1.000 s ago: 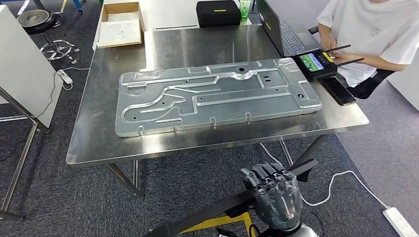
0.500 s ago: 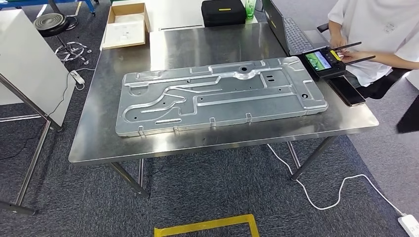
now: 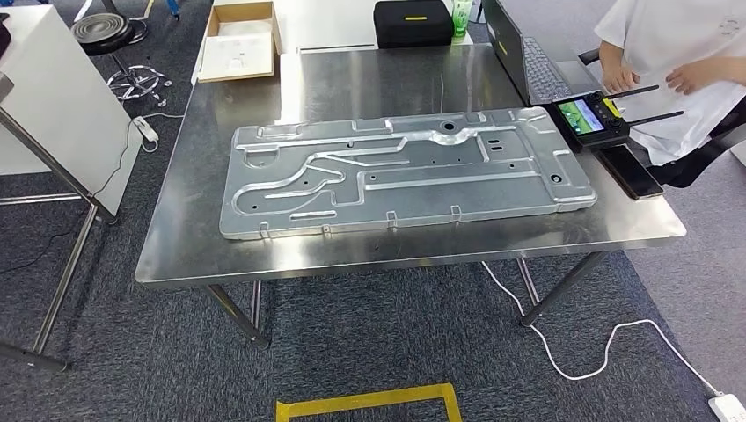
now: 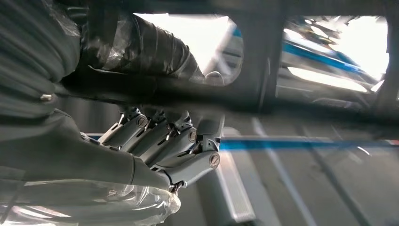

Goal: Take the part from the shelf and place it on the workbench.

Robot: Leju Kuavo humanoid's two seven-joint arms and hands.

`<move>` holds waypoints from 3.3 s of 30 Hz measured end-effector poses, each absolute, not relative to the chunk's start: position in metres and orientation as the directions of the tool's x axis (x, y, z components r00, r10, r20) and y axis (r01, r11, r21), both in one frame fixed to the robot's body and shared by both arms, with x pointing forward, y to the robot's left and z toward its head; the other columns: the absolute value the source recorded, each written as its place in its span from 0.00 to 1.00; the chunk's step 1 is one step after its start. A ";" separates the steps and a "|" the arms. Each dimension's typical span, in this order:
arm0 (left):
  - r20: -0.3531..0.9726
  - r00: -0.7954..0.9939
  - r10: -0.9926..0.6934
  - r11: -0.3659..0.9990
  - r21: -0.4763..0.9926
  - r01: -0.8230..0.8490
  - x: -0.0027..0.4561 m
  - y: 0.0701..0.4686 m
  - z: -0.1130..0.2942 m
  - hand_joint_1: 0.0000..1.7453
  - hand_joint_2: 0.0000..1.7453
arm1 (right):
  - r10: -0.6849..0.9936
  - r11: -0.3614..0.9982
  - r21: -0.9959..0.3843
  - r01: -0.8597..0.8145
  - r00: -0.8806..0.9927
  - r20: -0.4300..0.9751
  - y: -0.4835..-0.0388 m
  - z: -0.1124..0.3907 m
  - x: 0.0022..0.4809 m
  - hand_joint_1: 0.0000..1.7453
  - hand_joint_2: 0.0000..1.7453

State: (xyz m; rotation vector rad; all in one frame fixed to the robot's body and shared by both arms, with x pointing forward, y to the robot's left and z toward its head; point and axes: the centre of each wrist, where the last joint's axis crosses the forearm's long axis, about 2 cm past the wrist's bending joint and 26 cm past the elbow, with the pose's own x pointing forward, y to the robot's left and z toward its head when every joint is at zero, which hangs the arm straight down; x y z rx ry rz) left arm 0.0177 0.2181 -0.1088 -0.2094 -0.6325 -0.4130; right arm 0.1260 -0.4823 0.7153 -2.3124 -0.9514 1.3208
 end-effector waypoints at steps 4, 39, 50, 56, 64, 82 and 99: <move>0.616 0.723 -0.313 0.894 -0.067 0.443 0.018 0.216 -0.109 0.00 1.00 | 0.709 -0.696 -0.559 0.451 0.307 -0.635 -0.497 0.691 0.148 1.00 1.00; 0.622 0.680 -0.388 0.869 0.000 0.496 0.022 0.212 -0.108 0.00 1.00 | 0.784 -0.617 -0.600 0.509 0.459 -0.417 -0.628 0.372 0.157 1.00 1.00; 0.632 0.661 -0.404 0.857 0.008 0.515 0.031 0.210 -0.107 0.00 1.00 | 0.951 -0.248 -0.672 0.698 0.306 -0.033 -0.552 0.251 0.233 1.00 1.00; 0.632 0.654 -0.416 0.848 0.011 0.530 0.030 0.210 -0.107 0.00 1.00 | 0.955 -0.232 -0.689 0.686 0.295 -0.028 -0.522 0.230 0.257 1.00 1.00; 0.633 0.648 -0.424 0.841 0.010 0.541 0.024 0.208 -0.107 0.00 1.00 | 0.942 -0.292 -0.696 0.656 0.323 -0.091 -0.547 0.262 0.250 1.00 1.00; 0.638 0.652 -0.410 0.848 0.003 0.530 0.027 0.209 -0.107 0.00 1.00 | 0.942 -0.320 -0.607 0.727 0.313 -0.122 -0.568 0.319 0.205 1.00 1.00; 0.665 0.611 -0.430 0.818 0.000 0.576 0.026 0.204 -0.106 0.00 1.00 | 0.945 0.150 -0.625 0.766 0.076 0.320 -0.490 0.202 0.246 1.00 1.00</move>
